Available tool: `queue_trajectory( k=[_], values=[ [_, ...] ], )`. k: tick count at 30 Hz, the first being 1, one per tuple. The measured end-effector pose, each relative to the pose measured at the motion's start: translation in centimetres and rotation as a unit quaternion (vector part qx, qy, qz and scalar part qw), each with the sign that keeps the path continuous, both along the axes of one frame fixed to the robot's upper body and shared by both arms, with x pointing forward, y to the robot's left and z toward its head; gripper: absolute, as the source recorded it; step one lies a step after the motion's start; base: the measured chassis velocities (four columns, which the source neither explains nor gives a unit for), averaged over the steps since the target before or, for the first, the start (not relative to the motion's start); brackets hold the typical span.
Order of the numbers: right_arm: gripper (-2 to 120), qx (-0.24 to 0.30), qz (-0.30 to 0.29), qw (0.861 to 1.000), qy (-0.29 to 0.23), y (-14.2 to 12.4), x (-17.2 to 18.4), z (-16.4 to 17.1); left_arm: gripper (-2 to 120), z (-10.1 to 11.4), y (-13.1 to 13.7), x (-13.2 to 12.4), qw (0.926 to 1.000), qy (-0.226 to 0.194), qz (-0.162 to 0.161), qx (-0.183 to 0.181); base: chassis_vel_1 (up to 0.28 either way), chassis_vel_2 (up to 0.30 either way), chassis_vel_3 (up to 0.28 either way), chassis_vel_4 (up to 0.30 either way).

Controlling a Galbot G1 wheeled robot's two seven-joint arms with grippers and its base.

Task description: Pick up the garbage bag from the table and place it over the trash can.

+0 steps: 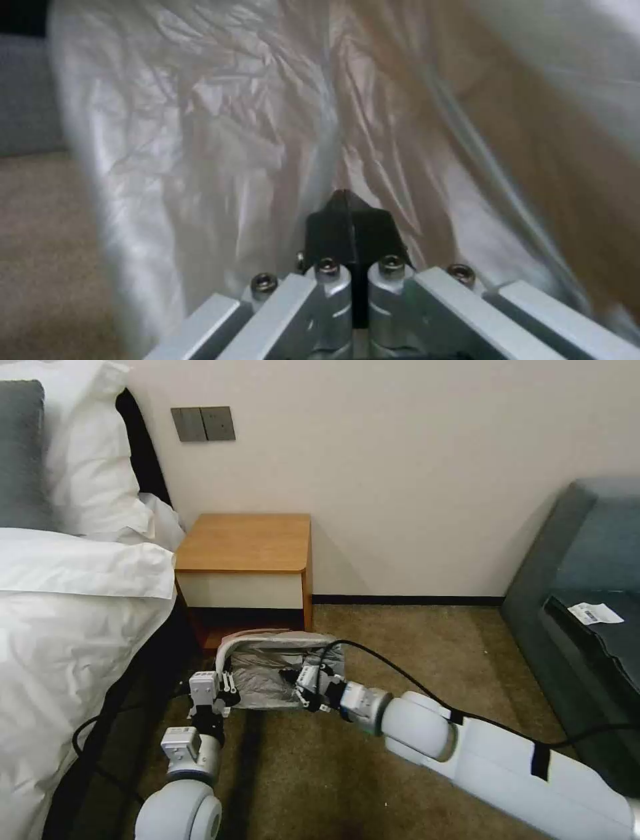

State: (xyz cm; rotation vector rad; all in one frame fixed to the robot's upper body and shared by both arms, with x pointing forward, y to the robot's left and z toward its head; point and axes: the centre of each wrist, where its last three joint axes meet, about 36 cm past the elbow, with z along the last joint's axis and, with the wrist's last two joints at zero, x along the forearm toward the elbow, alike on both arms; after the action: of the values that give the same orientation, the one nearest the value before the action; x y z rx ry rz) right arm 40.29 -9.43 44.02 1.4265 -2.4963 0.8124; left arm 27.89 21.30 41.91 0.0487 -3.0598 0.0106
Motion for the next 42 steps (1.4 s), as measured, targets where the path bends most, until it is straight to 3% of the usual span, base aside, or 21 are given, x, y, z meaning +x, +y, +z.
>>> queue_trajectory(
  k=[12,21,31,42],
  values=[
    [0,-0.069,0.009,0.997,-0.034,4.6,4.1,-2.4,6,0.9,-0.4,-1.1,0.9999,-0.006,0.0,0.016,0.0,0.0,0.0,0.0],
    [0,-0.127,0.019,0.989,-0.075,5.5,7.5,-4.6,6,1.1,-1.1,-2.1,0.9995,-0.004,-0.005,0.031,0.0,0.0,0.0,0.0],
    [0,-0.155,0.017,0.984,-0.086,6.5,8.9,-6.4,6,1.0,-2.0,-2.7,0.9986,-0.008,-0.01,0.051,0.0,0.0,0.0,0.0],
    [0,-0.167,0.018,0.982,-0.089,8.6,9.5,-7.5,6,0.8,-2.9,-3.1,0.9988,-0.007,-0.013,0.047,0.0,0.0,0.0,0.0]
  ],
)
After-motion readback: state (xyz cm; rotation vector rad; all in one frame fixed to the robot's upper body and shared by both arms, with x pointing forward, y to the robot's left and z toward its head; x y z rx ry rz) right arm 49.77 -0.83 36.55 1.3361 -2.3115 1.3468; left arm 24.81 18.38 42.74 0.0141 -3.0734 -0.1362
